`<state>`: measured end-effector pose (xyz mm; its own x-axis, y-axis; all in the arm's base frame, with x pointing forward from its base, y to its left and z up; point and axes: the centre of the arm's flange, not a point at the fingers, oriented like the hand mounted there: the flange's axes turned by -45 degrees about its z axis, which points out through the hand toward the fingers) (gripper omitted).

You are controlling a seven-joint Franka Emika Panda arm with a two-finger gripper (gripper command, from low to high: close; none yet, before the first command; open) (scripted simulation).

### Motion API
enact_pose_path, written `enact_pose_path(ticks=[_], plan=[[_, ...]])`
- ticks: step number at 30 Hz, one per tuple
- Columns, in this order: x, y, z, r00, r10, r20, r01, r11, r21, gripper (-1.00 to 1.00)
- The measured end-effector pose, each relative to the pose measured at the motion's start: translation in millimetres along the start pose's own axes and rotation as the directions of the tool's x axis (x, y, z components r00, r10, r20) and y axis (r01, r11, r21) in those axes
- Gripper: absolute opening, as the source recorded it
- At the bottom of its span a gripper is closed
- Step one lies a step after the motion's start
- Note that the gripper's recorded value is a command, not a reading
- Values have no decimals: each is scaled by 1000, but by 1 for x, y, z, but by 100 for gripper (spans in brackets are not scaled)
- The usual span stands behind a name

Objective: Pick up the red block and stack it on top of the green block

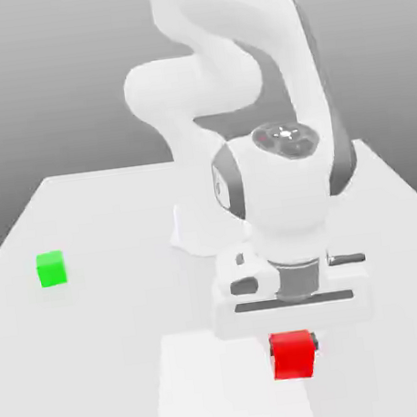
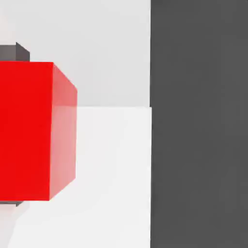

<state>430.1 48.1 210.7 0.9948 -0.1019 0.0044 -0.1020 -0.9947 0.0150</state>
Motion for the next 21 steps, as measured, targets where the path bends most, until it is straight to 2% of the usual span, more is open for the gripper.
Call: enact_pose_path(ticks=[4, 10, 16, 21], plan=[[-7, 135, -12, 922, 388, -10, -388, 921, -34, -100], [-81, 286, -25, 580, 814, -30, -814, 578, -52, -100], [-188, 374, -33, 108, 994, -28, -994, 107, -36, -100], [-292, 411, -31, -323, 946, 2, -946, -323, -13, -100]])
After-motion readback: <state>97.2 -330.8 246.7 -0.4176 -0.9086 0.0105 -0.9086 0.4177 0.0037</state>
